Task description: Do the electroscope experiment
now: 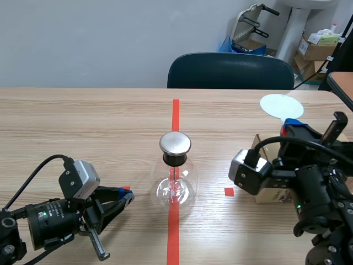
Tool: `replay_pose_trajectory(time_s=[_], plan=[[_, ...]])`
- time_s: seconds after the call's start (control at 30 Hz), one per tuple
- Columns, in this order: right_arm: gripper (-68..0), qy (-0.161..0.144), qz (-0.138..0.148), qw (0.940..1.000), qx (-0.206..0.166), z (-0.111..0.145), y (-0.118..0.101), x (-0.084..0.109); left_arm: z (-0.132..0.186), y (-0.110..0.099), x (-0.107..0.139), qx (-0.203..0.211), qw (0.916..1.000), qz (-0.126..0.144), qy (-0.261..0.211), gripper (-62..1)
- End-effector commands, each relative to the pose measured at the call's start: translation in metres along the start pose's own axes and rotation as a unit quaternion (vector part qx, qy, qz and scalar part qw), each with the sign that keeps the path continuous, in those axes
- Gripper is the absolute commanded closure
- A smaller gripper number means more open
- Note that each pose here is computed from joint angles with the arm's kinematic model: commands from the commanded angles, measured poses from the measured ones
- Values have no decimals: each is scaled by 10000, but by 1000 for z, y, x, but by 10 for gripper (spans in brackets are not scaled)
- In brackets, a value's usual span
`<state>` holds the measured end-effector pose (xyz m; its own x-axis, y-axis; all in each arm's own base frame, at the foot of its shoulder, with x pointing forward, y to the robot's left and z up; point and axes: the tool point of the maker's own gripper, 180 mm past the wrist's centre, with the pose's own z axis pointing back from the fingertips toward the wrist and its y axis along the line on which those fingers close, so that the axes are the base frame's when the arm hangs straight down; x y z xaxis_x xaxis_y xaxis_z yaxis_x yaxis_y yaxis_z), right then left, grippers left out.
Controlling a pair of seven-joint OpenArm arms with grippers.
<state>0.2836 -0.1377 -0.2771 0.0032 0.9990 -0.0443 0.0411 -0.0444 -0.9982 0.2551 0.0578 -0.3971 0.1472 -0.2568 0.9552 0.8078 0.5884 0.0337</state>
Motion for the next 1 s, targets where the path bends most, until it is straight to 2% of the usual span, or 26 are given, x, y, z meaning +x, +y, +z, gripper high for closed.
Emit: replay_pose_trajectory(time_s=[0.0, 0.97], plan=[[-20, 67, 30, 9998, -160, -4, -9, -6, -5, -1, 12, -18, 9998, 7, -216, -29], [-20, 11, 32, 9999, -160, -4, -9, -4, -5, -1, 12, -18, 9998, 7, -216, -29]])
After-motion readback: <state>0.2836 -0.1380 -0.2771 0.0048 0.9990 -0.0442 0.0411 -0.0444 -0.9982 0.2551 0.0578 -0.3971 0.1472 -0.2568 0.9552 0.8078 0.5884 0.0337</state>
